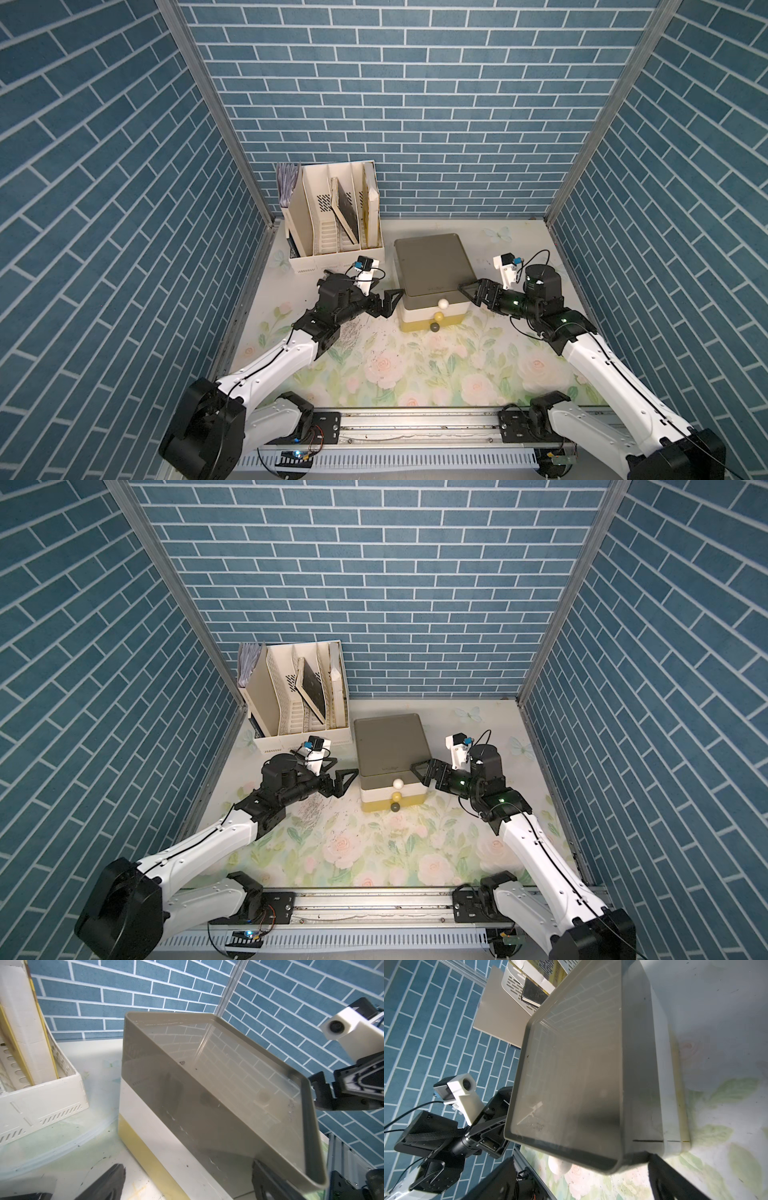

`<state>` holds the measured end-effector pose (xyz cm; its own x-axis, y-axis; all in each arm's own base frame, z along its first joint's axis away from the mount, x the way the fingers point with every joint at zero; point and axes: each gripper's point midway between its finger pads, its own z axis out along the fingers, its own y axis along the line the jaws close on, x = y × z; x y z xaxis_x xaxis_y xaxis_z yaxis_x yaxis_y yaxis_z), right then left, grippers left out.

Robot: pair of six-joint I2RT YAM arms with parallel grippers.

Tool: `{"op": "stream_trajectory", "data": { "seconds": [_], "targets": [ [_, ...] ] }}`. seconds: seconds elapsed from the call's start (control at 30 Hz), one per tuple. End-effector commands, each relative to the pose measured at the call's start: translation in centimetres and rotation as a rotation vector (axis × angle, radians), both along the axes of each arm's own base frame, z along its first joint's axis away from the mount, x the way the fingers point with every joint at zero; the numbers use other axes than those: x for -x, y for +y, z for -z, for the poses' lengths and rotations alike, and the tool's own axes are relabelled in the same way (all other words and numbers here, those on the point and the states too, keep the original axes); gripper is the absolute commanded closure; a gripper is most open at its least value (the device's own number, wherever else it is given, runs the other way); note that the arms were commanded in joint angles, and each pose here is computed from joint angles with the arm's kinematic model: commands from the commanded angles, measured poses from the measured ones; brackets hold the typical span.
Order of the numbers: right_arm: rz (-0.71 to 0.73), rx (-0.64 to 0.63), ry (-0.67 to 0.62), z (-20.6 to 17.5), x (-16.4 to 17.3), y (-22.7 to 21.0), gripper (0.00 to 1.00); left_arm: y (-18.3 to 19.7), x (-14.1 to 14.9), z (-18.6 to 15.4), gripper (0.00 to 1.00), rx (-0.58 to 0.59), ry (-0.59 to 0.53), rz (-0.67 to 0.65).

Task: Take the keys out of the drawer
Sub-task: Adjust the storage box at the center of the board.

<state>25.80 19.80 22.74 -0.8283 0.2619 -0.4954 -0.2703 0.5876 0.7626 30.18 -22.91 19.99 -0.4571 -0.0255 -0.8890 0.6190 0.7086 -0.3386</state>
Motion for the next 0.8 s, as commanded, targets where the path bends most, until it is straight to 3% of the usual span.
{"op": "stream_trajectory", "data": {
  "seconds": [0.0,0.4,0.77],
  "targets": [
    [-0.020,-0.067,-0.004,-1.1,-0.1,1.3,0.00,-0.8,0.6,-0.2,0.00,0.000,-0.018,0.039],
    [-0.024,-0.117,-0.026,-1.8,-1.2,2.4,0.00,-0.5,0.8,1.1,0.00,-0.038,0.001,0.035],
    [-0.013,-0.062,-0.061,-1.7,-3.3,2.8,0.00,-0.6,0.8,1.5,0.00,-0.038,0.003,0.043]
  ]
}}
